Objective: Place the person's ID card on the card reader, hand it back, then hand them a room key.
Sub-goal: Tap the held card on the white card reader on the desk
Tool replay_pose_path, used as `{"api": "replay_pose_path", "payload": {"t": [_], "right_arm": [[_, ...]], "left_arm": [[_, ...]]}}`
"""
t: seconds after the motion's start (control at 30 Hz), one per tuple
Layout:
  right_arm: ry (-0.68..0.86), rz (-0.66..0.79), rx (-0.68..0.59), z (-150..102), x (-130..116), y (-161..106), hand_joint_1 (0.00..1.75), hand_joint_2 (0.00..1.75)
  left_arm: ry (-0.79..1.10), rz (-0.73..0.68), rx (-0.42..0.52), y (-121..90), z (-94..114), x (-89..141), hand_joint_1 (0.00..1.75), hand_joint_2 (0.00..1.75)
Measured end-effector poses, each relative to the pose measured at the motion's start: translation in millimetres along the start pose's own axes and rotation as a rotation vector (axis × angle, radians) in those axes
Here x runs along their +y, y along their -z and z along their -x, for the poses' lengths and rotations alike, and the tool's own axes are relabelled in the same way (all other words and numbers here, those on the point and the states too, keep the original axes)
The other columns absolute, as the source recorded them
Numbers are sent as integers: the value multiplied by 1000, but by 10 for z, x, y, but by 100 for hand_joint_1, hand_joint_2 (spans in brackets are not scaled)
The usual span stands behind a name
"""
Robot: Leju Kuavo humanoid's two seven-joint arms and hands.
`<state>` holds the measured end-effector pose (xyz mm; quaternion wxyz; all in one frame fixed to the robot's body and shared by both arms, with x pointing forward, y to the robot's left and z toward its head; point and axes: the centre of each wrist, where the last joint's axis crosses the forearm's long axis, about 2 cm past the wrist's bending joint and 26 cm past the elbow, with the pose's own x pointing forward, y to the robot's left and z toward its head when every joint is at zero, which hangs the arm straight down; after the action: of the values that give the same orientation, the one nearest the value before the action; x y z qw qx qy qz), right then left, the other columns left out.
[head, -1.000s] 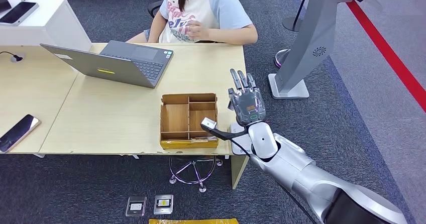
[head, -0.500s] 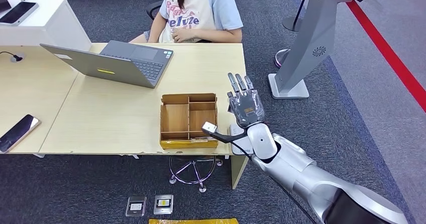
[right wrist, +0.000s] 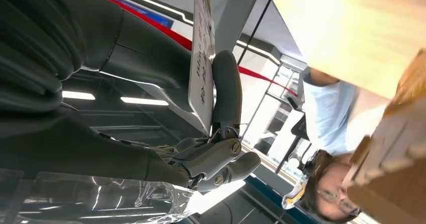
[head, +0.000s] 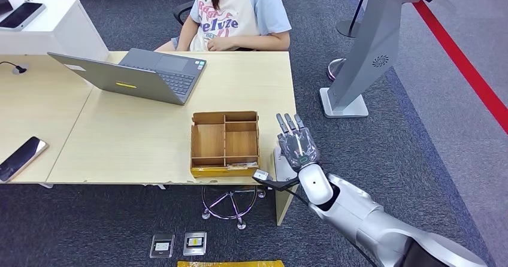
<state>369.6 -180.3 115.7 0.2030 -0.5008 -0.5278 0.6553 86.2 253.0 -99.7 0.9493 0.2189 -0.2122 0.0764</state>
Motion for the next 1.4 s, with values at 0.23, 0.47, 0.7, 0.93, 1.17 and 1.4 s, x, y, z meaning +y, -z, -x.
{"api": "replay_pose_path", "payload": {"t": [0.23,0.47,0.7,0.93,1.17,1.4], "right_arm": [[-26,-36,-15,-7,94,-85,175,175],[-21,-47,-37,-45,152,-149,175,175],[23,-22,-77,-155,178,-207,175,175],[74,9,-110,-302,160,-226,175,175],[103,27,-122,-410,134,-211,175,175],[102,24,-118,-424,136,-194,175,175]], "left_arm": [[-3,-1,7,-3,19,4,0,0],[-5,-2,13,-8,39,8,0,0],[-4,-2,12,-9,39,5,0,0],[-4,-1,9,-12,38,-1,0,0],[-17,0,2,-23,34,-21,0,0],[-26,-1,7,-29,38,-30,0,0]]}}
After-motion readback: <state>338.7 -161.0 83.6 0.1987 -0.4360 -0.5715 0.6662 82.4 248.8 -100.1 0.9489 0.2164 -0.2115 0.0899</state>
